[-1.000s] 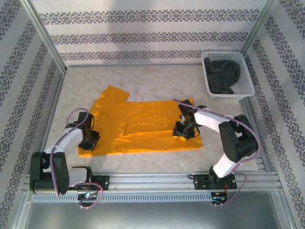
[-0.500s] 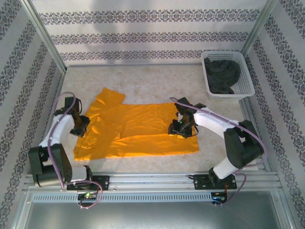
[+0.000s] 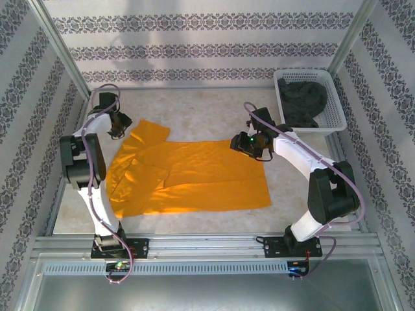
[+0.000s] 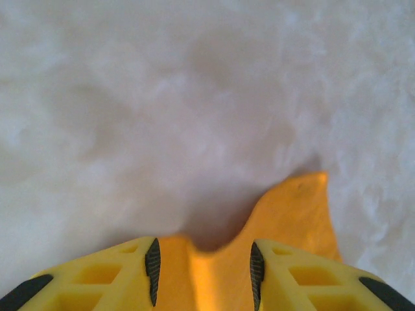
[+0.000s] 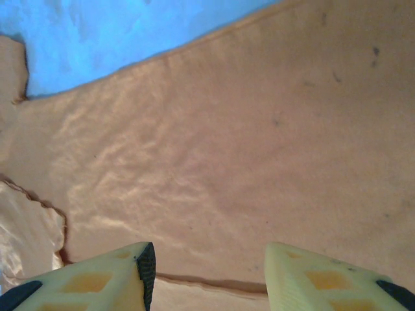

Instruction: Fold and stack the t-shirts

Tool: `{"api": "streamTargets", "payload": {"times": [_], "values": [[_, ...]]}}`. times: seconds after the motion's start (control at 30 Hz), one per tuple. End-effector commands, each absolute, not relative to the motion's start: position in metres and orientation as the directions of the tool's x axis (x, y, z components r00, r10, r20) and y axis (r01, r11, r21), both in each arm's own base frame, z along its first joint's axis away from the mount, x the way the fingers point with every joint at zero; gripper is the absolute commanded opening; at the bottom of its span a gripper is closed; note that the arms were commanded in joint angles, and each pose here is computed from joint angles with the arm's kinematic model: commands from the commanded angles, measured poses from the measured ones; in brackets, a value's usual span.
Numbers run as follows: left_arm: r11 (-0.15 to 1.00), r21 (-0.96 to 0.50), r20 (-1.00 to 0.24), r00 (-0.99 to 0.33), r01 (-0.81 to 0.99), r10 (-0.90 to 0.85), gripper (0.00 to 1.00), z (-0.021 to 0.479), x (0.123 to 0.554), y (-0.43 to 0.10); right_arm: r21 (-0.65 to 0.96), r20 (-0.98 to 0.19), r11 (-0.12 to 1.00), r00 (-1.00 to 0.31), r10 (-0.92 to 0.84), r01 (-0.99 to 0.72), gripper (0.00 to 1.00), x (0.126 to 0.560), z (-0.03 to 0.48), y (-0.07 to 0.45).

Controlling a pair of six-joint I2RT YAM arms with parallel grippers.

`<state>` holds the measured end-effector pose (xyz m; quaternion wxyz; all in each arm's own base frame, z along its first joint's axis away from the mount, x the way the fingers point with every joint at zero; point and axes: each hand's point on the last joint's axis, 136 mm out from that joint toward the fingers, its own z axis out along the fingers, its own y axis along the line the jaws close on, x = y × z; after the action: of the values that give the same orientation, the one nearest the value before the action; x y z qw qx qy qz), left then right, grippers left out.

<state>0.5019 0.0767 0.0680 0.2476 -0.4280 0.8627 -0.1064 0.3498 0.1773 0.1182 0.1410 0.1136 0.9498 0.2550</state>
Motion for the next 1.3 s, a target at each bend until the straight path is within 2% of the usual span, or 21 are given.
{"api": "streamTargets", "payload": {"times": [0.0,0.13,0.3,0.53,0.67,0.83,1.03,1.2,1.27], "values": [[0.687,-0.422,-0.426,-0.539,-0.592,-0.727,0.42,0.072,0.541,0.072,0.529,-0.235,0.840,-0.929,0.285,0.124,0.49,0.361,0.129,0.178],[0.720,-0.402,-0.435,-0.573,-0.566,-0.694,0.46,0.058,0.561,0.060,0.517,-0.234,0.844,-0.925,0.300,0.143,0.49,0.359,0.129,0.171],[0.772,-0.309,-0.455,-0.626,-0.555,-0.633,0.55,0.044,0.572,0.044,0.515,-0.225,0.840,-0.919,0.324,0.170,0.49,0.360,0.125,0.163],[0.781,-0.076,-0.339,-0.721,-0.620,-0.605,0.54,0.016,0.547,0.042,0.525,-0.218,0.833,-0.918,0.331,0.175,0.49,0.367,0.124,0.166],[0.783,-0.064,-0.281,-0.741,-0.619,-0.609,0.53,0.007,0.544,0.036,0.527,-0.218,0.832,-0.919,0.330,0.173,0.49,0.371,0.123,0.167],[0.813,-0.101,-0.236,-0.780,-0.574,-0.580,0.34,0.001,0.551,0.016,0.511,-0.229,0.840,-0.913,0.337,0.182,0.49,0.375,0.122,0.164],[0.848,-0.097,-0.279,-0.803,-0.522,-0.526,0.01,0.026,0.550,-0.001,0.377,-0.301,0.883,-0.864,0.403,0.280,0.50,0.391,0.115,0.134],[0.839,-0.109,-0.368,-0.762,-0.533,-0.532,0.00,0.068,0.540,0.000,0.139,-0.369,0.884,-0.805,0.465,0.447,0.50,0.409,0.097,0.088],[0.831,-0.143,-0.386,-0.743,-0.537,-0.547,0.00,0.083,0.534,-0.003,0.101,-0.371,0.867,-0.790,0.488,0.488,0.50,0.417,0.087,0.076]]}}
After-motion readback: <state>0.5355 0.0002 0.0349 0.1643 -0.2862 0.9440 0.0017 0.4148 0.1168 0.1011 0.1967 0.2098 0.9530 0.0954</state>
